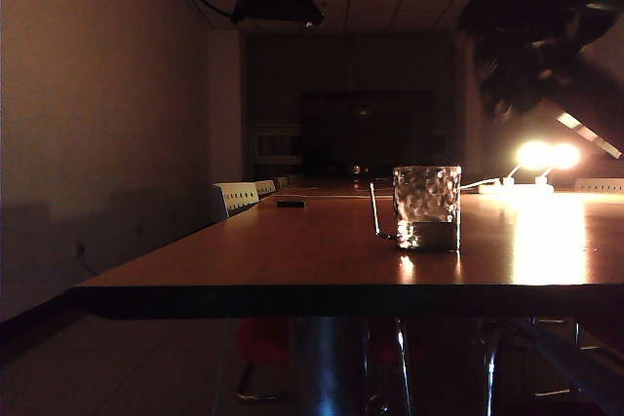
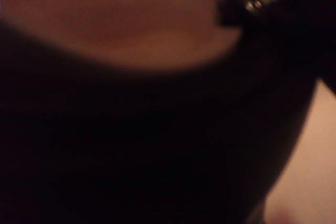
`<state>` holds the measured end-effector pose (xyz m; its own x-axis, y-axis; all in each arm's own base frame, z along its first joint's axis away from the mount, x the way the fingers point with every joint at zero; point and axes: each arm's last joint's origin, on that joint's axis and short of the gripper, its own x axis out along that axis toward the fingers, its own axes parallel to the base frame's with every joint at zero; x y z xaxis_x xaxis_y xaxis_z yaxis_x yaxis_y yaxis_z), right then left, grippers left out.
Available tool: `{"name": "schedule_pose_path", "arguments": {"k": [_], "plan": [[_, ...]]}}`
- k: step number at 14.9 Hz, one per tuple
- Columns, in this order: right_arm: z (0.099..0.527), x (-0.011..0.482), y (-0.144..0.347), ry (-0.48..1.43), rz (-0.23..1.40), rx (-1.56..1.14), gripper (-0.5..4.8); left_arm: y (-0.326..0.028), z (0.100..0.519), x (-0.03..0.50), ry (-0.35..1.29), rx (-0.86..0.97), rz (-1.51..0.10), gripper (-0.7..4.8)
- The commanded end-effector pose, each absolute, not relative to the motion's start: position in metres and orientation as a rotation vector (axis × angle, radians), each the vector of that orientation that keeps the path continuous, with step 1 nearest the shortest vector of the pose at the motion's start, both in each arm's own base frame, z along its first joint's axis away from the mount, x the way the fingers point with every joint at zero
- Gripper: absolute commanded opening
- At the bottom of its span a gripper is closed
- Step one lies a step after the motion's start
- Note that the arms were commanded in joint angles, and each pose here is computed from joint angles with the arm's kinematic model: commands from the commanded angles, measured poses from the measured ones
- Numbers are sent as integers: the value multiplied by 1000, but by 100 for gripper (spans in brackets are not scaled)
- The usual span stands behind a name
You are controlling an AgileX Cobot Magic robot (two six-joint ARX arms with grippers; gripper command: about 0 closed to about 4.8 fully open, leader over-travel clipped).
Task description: Pick up the black thermos cup, pour some water from it into the cup, and then put the thermos cup back on the table.
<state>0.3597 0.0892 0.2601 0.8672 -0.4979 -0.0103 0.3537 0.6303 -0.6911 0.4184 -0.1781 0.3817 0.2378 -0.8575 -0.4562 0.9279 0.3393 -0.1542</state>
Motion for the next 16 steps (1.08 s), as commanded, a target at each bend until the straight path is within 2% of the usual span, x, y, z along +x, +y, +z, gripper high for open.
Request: {"name": "schedule_pose_path", "arguments": {"k": [1, 6, 10, 13, 14, 16], "plan": [[273, 358, 88, 108, -570, -547, 138, -177, 387, 416, 495, 156, -1239, -8], [266, 361, 82, 78, -489, -298, 138, -177, 387, 416, 498, 154, -1238, -8], [258, 370, 50, 112, -351, -146, 138, -177, 387, 415, 500, 153, -1238, -8], [256, 376, 26, 114, -119, -34, 138, -177, 387, 416, 499, 153, -1238, -8], [256, 376, 19, 114, -87, -31, 138, -177, 387, 416, 499, 154, -1238, -8], [256, 377, 8, 115, -110, -29, 139, -178, 387, 416, 495, 154, -1238, -8]]}}
